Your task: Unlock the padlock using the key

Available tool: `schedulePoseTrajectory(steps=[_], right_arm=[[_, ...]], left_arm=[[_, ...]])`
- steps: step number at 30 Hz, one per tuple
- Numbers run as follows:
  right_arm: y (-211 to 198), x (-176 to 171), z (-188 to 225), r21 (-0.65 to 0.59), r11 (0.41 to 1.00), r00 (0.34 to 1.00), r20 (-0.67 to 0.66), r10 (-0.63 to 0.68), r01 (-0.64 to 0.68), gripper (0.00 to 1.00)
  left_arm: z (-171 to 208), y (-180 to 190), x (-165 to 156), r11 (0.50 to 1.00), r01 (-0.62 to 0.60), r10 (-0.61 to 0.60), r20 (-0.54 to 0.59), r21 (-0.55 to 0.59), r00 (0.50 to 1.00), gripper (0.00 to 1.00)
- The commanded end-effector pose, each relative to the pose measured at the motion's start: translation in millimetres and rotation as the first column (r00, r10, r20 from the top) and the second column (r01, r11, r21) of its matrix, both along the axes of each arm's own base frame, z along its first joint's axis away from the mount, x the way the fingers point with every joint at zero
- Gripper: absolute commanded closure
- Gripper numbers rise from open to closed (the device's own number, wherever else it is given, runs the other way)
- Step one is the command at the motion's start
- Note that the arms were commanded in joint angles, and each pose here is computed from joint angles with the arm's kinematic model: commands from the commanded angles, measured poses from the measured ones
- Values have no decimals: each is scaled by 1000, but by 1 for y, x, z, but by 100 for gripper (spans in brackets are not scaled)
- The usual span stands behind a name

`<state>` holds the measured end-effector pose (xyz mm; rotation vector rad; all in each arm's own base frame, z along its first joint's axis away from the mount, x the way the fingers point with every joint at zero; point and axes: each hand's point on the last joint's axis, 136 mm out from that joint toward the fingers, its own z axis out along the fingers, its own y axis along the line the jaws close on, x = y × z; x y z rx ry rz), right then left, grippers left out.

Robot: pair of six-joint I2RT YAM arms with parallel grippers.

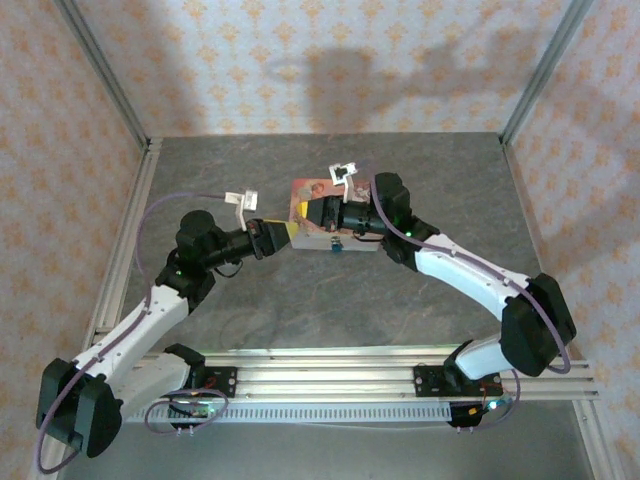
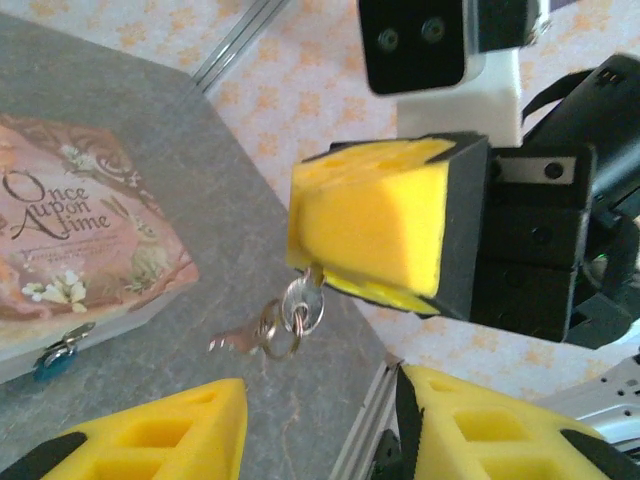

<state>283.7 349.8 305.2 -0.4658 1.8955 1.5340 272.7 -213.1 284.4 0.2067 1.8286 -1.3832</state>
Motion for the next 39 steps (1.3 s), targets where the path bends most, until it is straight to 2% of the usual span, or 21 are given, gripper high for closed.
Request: schedulePoseTrajectory(steps=[1,11,21,26,28,31,36,39], right_arm=[[-1,-12,28,78,996,997,70,37,-42,100],[-2,-13,34,101,994,997,71,38,-45,100],[2,-13,35,111,993,997,71,41,-49,100],[5,-15,32,106,993,996,71,45,-52,100],[5,-15,32,104,993,996,70,47,-54,100],[5,-15,31,104,993,997,68,42,-49,100],[1,-8,29,90,996,999,49,-9,5,100],[-8,-3,30,52,996,996,34,-81,79,71]], left_arm=[[22,1,0,997,16,-13,49,-71,999,57],[22,-2,6,995,25,-21,32,-101,999,62],[20,-2,6,995,24,-21,28,-102,999,84],[21,-2,6,994,21,-19,27,-103,999,85],[21,-2,6,994,22,-19,30,-103,999,89],[21,-1,5,995,18,-14,33,-98,999,100],[19,4,1,998,-8,12,52,-67,999,100],[13,9,-2,999,-38,39,60,-23,997,100]])
